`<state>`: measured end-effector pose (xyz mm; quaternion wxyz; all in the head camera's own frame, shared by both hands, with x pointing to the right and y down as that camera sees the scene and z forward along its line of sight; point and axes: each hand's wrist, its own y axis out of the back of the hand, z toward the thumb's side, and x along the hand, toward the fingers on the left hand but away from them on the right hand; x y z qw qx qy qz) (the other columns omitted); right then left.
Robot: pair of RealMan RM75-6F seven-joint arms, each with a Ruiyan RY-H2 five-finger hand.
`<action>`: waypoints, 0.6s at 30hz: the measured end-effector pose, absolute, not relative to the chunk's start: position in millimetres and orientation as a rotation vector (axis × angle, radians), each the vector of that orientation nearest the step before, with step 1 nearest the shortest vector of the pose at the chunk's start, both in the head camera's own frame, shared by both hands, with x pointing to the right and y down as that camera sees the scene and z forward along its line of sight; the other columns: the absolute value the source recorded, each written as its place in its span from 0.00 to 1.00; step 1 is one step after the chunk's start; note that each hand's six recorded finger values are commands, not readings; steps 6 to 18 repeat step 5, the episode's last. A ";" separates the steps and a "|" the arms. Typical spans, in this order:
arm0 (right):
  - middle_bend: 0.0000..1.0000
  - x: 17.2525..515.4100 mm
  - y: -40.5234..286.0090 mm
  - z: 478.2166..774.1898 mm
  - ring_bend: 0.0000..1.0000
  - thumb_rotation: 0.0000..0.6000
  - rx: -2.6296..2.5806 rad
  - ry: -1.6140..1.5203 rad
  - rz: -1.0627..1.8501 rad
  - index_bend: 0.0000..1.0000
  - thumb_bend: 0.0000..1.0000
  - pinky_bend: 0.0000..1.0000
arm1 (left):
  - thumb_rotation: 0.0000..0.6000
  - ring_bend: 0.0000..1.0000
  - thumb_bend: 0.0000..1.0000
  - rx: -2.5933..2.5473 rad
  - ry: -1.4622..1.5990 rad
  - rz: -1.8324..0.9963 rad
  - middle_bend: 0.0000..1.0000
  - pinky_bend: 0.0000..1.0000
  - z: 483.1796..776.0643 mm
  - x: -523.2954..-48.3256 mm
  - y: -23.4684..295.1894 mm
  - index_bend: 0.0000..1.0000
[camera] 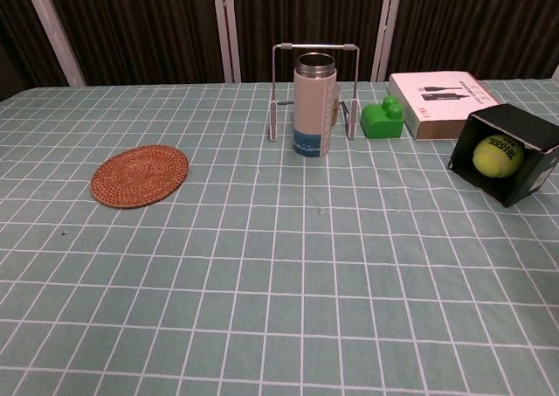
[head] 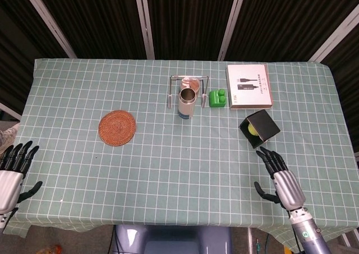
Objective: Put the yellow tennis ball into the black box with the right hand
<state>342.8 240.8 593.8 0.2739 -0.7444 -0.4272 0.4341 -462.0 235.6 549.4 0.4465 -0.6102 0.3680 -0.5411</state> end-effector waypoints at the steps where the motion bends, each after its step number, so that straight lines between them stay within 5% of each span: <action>1: 0.00 350.1 242.8 591.3 0.00 1.00 -1.943 -1.126 1.210 0.00 0.44 0.00 | 1.00 0.00 0.18 -1.507 0.914 -1.339 0.00 0.05 548.7 -462.4 236.4 0.00; 5: 0.00 386.3 249.8 578.0 0.00 1.00 -1.668 -1.015 1.398 0.00 0.41 0.00 | 1.00 0.00 0.18 -1.505 0.910 -1.336 0.00 0.05 550.4 -461.2 238.2 0.00; 18: 0.00 386.3 249.8 578.0 0.00 1.00 -1.668 -1.015 1.398 0.00 0.41 0.00 | 1.00 0.00 0.18 -1.505 0.910 -1.336 0.00 0.05 550.4 -461.2 238.2 0.00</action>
